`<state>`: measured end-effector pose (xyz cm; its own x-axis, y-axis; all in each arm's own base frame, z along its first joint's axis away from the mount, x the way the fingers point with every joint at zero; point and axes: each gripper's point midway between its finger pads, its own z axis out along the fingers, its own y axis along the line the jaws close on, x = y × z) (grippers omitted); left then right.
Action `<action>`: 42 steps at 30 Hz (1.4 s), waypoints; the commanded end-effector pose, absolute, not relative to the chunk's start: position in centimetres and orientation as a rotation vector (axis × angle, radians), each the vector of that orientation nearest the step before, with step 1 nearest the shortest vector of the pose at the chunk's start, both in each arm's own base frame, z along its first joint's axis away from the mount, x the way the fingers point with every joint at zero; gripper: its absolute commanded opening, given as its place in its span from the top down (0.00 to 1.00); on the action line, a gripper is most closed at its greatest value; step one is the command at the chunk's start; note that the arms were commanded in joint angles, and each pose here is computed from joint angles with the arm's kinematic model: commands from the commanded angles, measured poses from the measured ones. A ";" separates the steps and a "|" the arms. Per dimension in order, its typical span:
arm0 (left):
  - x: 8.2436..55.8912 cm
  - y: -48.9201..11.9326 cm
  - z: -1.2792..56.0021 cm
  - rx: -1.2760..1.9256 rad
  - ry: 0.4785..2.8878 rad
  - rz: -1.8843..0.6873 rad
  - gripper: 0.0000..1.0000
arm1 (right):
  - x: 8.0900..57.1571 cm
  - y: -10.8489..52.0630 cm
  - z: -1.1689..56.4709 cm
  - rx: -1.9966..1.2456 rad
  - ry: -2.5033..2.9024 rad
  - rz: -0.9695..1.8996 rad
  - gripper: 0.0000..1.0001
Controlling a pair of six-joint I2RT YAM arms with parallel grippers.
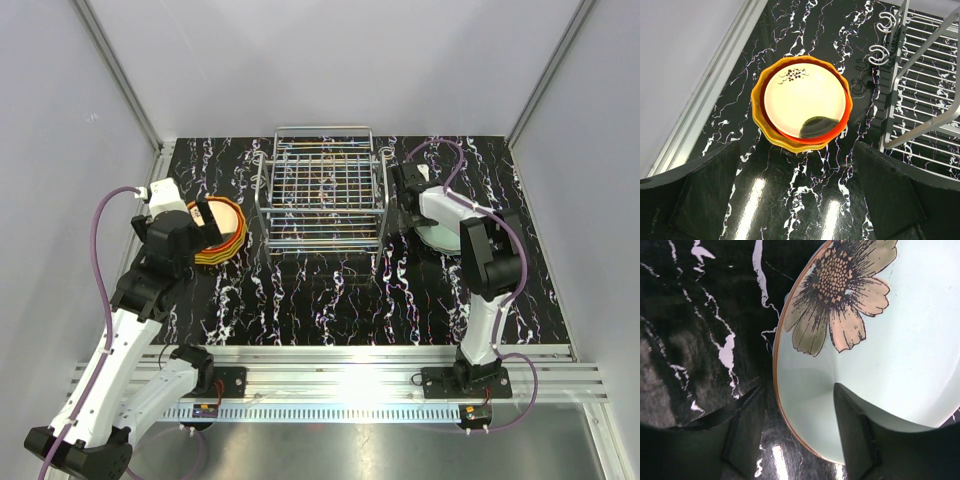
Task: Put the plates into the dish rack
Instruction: Grab a plate with the right arm
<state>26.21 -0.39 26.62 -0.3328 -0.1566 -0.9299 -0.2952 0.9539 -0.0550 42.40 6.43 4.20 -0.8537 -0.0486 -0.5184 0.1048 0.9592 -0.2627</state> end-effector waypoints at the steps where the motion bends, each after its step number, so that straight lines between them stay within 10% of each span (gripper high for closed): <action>1: 26.7 -0.8 28.4 -0.329 1.857 0.098 0.01 | 43.8 6.4 5.5 0.038 2.506 -0.447 0.39; 14: 26.7 -0.7 28.4 -0.331 1.858 0.107 0.01 | 43.8 8.7 5.5 -0.013 2.505 -0.389 0.90; 42: 26.7 -0.7 28.3 -0.332 1.860 0.109 0.01 | 43.0 9.4 12.0 0.045 2.395 -0.262 1.00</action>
<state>26.21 -0.41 26.62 -0.3331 -0.1567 -0.9298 -0.2942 0.9541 -0.0553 42.58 7.83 8.56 -0.8054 -0.1029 -0.5837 0.0810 0.9564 -0.2804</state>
